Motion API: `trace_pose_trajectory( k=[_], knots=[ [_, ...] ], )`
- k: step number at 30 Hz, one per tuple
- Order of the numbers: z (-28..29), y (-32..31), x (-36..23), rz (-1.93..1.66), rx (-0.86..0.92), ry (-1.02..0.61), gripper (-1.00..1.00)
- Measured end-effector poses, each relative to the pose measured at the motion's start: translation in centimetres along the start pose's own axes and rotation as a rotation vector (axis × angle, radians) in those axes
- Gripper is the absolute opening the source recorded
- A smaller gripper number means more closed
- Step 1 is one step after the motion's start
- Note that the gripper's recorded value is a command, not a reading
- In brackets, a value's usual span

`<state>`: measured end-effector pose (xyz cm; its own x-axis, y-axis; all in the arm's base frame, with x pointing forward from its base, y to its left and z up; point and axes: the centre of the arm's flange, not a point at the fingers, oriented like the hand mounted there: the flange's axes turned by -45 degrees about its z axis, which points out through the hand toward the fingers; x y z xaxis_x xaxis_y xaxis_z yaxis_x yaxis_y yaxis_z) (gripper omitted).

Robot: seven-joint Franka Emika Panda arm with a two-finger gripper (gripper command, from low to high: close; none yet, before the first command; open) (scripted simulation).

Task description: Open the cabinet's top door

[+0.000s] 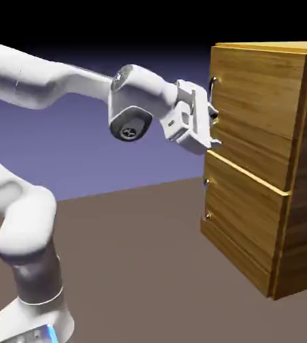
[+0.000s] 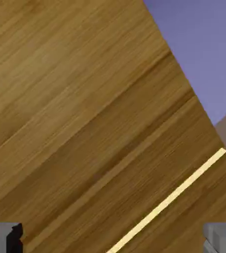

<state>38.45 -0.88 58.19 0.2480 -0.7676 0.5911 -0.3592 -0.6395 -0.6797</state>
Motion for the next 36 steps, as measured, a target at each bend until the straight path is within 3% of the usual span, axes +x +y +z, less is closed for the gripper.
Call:
trace_pose_trajectory(
  k=[17,36],
  knots=[
    [-3.9,-6.1,-0.5,0.820,0.250,0.106,0.00],
    [-0.6,-11.1,-9.2,1.674,0.487,-0.049,0.00]
  ],
)
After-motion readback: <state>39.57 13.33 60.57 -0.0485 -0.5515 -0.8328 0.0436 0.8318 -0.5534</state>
